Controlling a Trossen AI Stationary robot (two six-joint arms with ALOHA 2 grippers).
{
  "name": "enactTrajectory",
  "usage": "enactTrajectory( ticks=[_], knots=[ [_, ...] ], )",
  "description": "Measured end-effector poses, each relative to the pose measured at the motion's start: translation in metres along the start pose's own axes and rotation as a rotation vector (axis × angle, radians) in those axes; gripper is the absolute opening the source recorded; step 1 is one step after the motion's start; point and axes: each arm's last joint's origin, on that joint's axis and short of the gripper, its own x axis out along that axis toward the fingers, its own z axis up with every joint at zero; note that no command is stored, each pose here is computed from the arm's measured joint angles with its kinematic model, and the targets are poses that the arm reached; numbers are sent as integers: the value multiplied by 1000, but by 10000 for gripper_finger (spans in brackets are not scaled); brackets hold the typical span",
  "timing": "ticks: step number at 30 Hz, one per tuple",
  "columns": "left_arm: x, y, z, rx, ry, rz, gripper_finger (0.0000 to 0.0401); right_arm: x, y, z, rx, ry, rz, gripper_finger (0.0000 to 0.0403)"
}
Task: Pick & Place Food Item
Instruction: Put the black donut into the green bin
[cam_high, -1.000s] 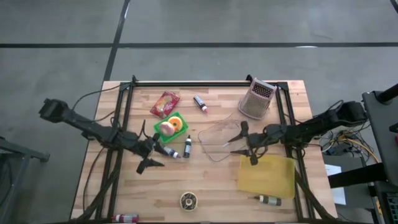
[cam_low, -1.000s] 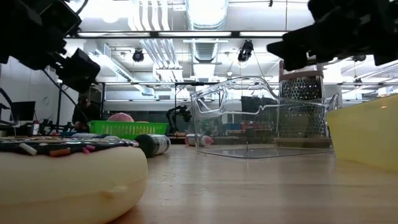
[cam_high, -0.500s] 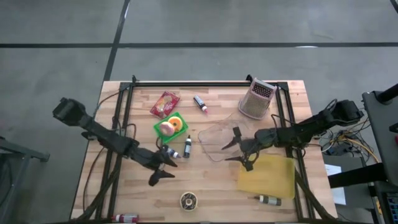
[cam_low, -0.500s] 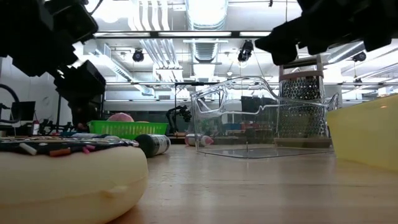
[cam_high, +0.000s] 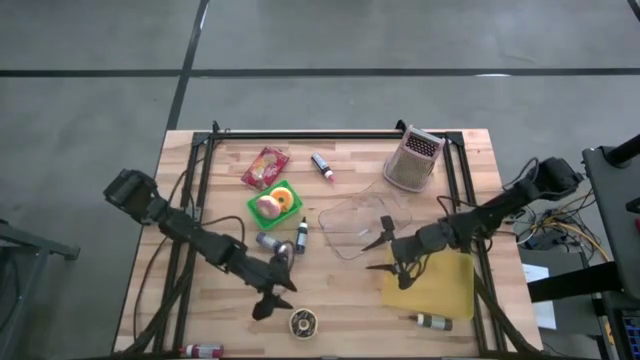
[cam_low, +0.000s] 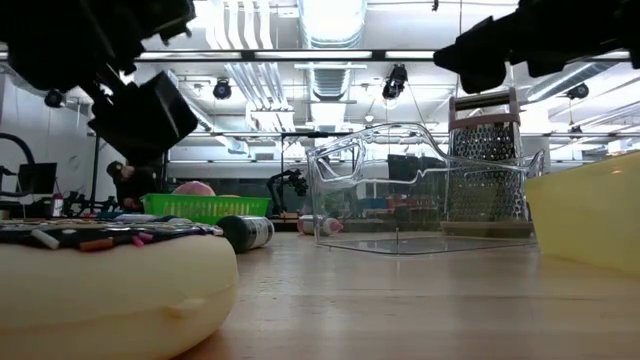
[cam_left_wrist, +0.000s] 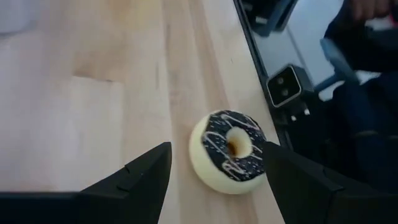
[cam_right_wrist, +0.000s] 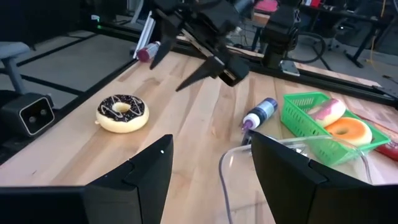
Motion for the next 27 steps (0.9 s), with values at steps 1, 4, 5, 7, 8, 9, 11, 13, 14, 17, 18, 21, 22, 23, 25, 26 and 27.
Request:
enactTrajectory(
  ticks=[1,4,5,7,8,9,11,13,14,17,18,21,22,23,25,26,27],
  knots=[
    [2,-3,1,8,20,7,255,0,2,0,-2,0,-3,215],
    [9,-12,6,20,50,23,255,-1,5,0,-8,-1,-14,215],
    [11,-14,6,24,66,38,255,-2,7,0,-10,-2,-13,215],
    [16,-17,7,30,79,51,255,-2,8,1,-12,-2,-21,215],
    [17,-17,6,32,88,63,255,-2,9,1,-12,-3,-21,215],
    [20,-17,5,34,93,72,255,-2,9,1,-10,-4,-20,215],
    [23,-18,5,37,88,79,255,-3,10,1,-8,-4,-15,215],
    [27,-17,4,38,93,92,255,-3,11,1,-8,-8,-11,215],
    [29,-17,4,38,91,97,255,-3,12,2,-8,-9,-10,215],
    [34,-18,5,38,93,102,255,-3,12,2,-5,-14,-11,215],
    [35,-19,6,39,91,100,255,-3,12,2,-6,-13,-14,215],
    [42,-22,8,43,92,97,255,-3,13,2,-6,-11,-27,215],
    [44,-22,8,48,95,96,255,-3,13,1,-6,-9,-27,215],
    [47,-23,9,53,100,92,255,-3,13,1,-3,-10,-27,215],
    [51,-25,10,66,100,88,255,-3,13,2,1,-12,-27,215],
    [52,-24,9,67,106,90,255,-3,13,2,2,-12,-27,215],
    [54,-24,9,67,109,93,255,-3,13,2,2,-12,-26,215]
  ],
)
